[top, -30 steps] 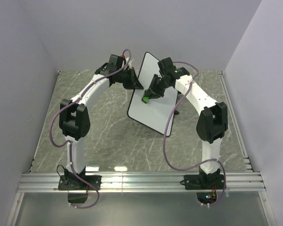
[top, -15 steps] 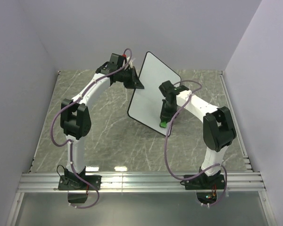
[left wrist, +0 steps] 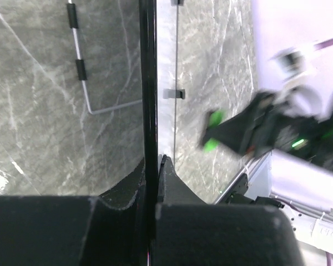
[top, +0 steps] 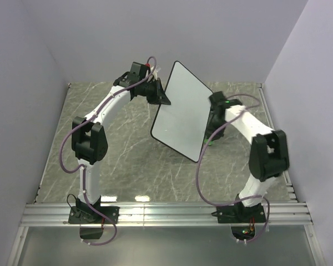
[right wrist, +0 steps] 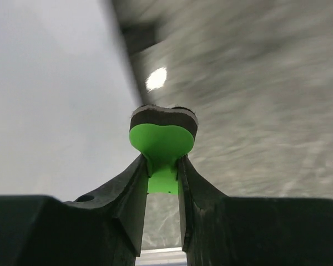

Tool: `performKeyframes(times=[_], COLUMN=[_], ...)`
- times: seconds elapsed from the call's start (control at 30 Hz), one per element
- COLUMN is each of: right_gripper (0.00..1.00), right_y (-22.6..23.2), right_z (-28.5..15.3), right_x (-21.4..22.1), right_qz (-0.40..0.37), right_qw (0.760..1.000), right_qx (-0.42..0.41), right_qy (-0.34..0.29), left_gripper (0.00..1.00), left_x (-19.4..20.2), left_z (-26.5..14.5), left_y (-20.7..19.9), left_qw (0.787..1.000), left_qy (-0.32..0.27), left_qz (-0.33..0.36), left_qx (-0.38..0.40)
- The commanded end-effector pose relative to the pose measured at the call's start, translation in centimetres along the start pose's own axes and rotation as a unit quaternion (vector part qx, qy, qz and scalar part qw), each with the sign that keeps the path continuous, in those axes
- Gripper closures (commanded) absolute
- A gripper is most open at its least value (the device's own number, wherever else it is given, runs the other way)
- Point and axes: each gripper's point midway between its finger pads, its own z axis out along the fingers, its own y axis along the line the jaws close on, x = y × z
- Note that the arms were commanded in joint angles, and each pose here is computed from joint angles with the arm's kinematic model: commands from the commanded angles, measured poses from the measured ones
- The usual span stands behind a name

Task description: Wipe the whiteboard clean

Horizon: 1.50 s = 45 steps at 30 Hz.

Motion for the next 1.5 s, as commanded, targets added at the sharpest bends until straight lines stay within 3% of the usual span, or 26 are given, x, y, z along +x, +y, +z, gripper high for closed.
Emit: performKeyframes(times=[0.0,0.13,0.2,0.23,0.33,0.47,0.87,0.93,0.97,1.07,1.17,1.47], right_gripper=[1.0,1.0,0.76,0.51,0.01,0.0,0.0,0.0,0.0,0.0,0.0,0.0], right_y=[-4.6,-9.2,-10.6,-10.8,-10.6,-10.3,-10.3,-10.4,-10.5,-10.4,-10.5,-9.5], right_z=[-3.5,-4.3,-3.1,-2.7,-1.2,-1.0,-7.3,-7.5,-7.4,-7.7,-8.1,-8.7], right_x=[-2.8,-2.3,-1.0,-0.7,0.5,1.6,5.3,6.4,6.8,7.5,7.4,7.0], right_qz=[0.065,0.075,0.084,0.085,0.085,0.08,0.063,0.068,0.069,0.066,0.063,0.046], right_qw=[0.995,0.989,0.99,0.991,0.993,0.995,0.992,0.991,0.991,0.99,0.989,0.988], right_qx=[0.019,0.056,0.055,0.053,0.038,0.022,-0.064,-0.074,-0.077,-0.09,-0.093,-0.106], right_qy=[-0.077,-0.113,-0.096,-0.09,-0.073,-0.053,-0.093,-0.093,-0.089,-0.09,-0.098,-0.104], left_gripper=[1.0,1.0,1.0,1.0,1.0,1.0,0.99,0.89,0.78,0.66,0.49,0.32], left_x=[2.8,1.7,1.5,1.4,1.0,0.3,-3.5,-3.9,-3.8,-3.6,-3.5,-4.4], left_z=[1.2,1.2,1.4,1.5,2.0,2.4,3.9,4.0,4.3,4.2,3.8,1.8], left_y=[0.5,-0.3,0.1,0.2,0.3,0.6,-1.9,-2.0,-1.7,-1.5,-1.6,-3.2], left_qw=[0.997,0.998,0.998,0.998,0.998,0.997,0.997,0.997,0.997,0.996,0.996,0.996], left_qy=[0.041,0.026,0.022,0.02,0.009,-0.001,-0.036,-0.041,-0.04,-0.039,-0.042,-0.061], left_qz=[0.036,0.032,0.028,0.026,0.006,-0.017,-0.058,-0.061,-0.065,-0.07,-0.069,-0.065], left_qx=[-0.051,-0.048,-0.058,-0.06,-0.063,-0.076,-0.03,-0.026,-0.029,-0.031,-0.035,-0.023])
